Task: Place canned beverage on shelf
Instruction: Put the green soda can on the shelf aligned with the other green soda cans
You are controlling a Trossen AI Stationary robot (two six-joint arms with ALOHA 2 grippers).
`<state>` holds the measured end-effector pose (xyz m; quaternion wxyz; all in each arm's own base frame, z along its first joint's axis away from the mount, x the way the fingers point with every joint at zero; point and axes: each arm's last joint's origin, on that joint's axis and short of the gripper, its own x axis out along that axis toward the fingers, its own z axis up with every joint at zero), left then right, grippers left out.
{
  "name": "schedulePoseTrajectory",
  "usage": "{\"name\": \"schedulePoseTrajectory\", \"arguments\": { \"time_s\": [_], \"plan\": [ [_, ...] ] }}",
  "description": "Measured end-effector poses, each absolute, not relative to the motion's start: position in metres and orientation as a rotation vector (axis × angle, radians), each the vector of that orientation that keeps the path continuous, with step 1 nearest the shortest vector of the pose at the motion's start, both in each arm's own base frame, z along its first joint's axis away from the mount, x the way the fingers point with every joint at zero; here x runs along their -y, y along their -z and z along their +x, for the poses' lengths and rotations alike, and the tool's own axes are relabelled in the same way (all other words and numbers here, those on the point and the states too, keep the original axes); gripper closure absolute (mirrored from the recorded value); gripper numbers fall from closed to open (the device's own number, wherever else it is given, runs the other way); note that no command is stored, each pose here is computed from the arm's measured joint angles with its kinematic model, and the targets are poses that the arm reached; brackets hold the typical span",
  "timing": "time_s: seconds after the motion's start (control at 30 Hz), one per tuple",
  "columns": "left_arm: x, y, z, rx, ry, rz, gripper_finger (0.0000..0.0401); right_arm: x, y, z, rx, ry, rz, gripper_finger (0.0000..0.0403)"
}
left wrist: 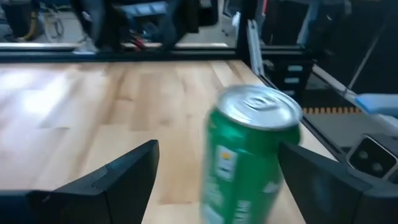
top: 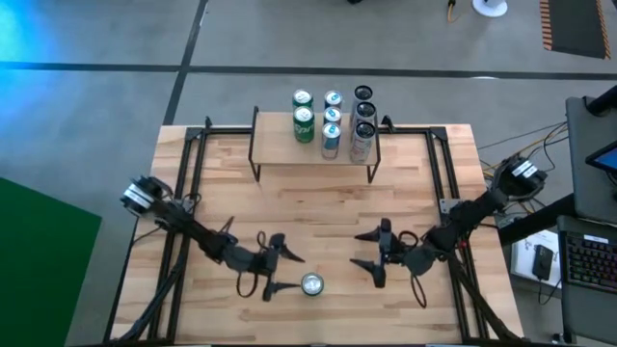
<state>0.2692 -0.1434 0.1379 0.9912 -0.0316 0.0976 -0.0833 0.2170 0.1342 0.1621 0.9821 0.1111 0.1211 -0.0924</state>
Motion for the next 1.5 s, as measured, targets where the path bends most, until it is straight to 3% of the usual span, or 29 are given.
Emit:
{"name": "schedulePoseTrajectory", "arguments": {
  "time_s": [0.37, 0.83, 1.03, 1.3, 1.5],
  "plan": [
    [0.167, -0.132, 0.288, -0.206, 0.28, -0.06, 0.0084, -0.148, -0.143, 0.216, -0.253, 0.27, 0.321, 0.0076],
    [0.183, -0.123, 0.323, -0.212, 0.278, 0.044, 0.0003, -0.177, -0.14, 0.237, -0.248, 0.281, 0.343, 0.0076],
    [0.175, -0.12, 0.331, -0.228, 0.342, 0.002, 0.0029, -0.184, -0.139, 0.238, -0.255, 0.275, 0.332, 0.0076],
    [0.161, -0.12, 0.336, -0.239, 0.307, -0.046, 0.0111, -0.192, -0.143, 0.231, -0.226, 0.282, 0.334, 0.0076],
    [0.147, -0.129, 0.335, -0.281, 0.251, -0.044, 0.0111, -0.193, -0.144, 0.23, -0.215, 0.295, 0.321, 0.0076]
  ]
}}
